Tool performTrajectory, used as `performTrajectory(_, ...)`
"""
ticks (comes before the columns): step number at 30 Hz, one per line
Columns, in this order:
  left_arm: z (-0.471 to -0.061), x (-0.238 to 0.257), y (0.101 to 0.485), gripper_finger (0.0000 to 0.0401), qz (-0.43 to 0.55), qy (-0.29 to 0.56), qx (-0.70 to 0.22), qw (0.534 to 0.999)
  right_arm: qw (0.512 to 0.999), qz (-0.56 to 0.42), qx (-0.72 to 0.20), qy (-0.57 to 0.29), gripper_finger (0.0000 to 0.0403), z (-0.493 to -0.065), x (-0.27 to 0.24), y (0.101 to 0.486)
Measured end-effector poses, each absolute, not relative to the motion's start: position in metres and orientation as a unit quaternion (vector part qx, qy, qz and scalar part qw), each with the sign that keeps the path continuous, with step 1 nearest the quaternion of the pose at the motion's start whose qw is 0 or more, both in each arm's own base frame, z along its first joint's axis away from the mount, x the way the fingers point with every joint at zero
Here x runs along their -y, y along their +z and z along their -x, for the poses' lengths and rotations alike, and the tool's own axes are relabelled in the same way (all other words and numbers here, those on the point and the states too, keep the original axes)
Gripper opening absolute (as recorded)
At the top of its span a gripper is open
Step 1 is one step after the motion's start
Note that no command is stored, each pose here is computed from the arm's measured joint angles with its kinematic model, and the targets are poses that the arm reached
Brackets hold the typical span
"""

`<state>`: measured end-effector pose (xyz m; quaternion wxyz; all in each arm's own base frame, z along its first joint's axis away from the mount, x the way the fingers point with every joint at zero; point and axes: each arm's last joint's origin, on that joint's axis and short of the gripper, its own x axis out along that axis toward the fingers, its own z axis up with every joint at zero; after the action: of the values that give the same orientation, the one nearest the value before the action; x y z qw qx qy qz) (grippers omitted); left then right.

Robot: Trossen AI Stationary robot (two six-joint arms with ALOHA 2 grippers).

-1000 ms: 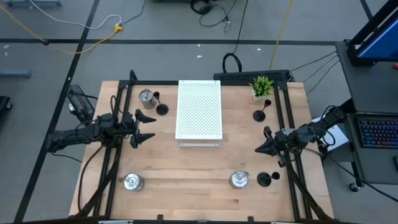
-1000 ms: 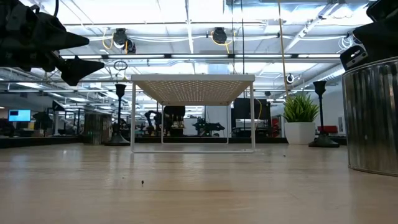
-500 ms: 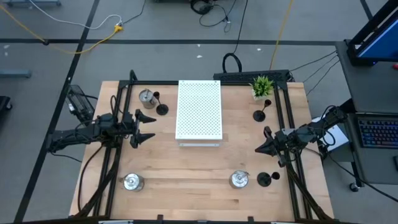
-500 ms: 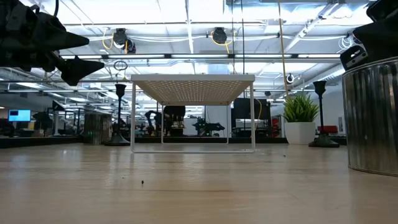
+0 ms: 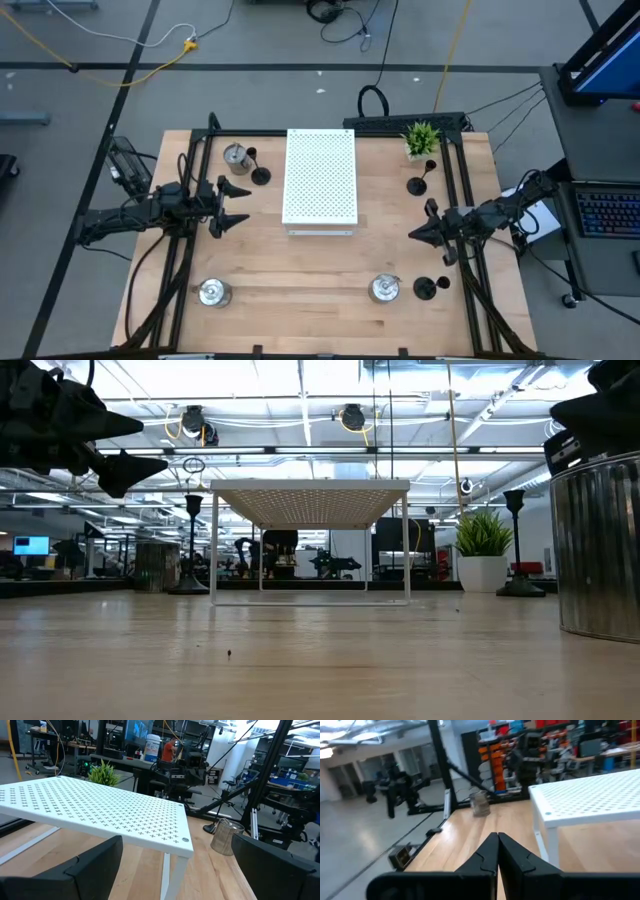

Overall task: Pick & Place candle stick holders
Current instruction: Put the top left black candle holder on the shelf

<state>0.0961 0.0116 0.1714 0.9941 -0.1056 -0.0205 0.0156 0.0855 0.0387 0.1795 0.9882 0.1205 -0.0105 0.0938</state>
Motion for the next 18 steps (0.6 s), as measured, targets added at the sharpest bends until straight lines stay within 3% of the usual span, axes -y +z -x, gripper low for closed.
performTrajectory(18,-0.0961,-0.0116,0.1715,0.0379,0.106,0.015,0.02,0.994,0.984,-0.14,0.046,0.101,0.0,-0.0846,-0.0384,0.1881)
